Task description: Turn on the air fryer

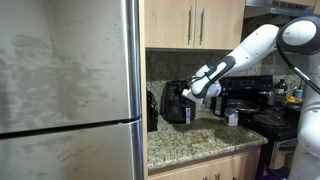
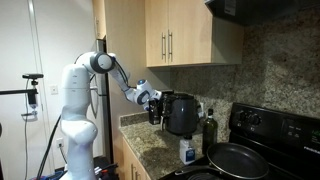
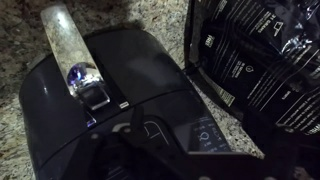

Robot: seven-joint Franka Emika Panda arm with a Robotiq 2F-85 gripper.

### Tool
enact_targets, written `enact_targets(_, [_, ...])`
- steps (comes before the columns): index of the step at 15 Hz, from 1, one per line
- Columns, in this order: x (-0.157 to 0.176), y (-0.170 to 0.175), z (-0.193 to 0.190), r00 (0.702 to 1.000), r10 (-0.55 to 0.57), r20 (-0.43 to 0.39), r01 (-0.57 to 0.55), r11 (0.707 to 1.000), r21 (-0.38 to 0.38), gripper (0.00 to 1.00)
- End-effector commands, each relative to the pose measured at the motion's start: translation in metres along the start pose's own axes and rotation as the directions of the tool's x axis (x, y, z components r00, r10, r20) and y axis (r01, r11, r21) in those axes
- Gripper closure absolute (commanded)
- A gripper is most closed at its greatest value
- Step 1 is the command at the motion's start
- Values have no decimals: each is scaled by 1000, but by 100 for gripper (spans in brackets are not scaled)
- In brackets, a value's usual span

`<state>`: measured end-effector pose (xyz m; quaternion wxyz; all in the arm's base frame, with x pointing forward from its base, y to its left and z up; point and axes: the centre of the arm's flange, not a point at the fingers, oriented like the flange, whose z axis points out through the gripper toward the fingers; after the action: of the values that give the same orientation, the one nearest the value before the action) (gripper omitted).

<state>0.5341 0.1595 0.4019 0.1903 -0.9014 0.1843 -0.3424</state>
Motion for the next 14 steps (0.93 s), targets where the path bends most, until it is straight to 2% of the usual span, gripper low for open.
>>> enact_targets(1, [1, 1, 2, 1000, 0, -28, 0, 1000, -19, 0])
enact_targets(5, [18, 0, 15, 997, 45, -69, -43, 999, 22, 0])
enact_targets(8, [19, -5, 30, 996, 70, -49, -67, 996, 60, 0])
enact_targets(11, [12, -10, 46, 994, 106, -40, -105, 994, 44, 0])
enact_targets(14, [13, 0, 53, 988, 141, -57, -141, 990, 5, 0])
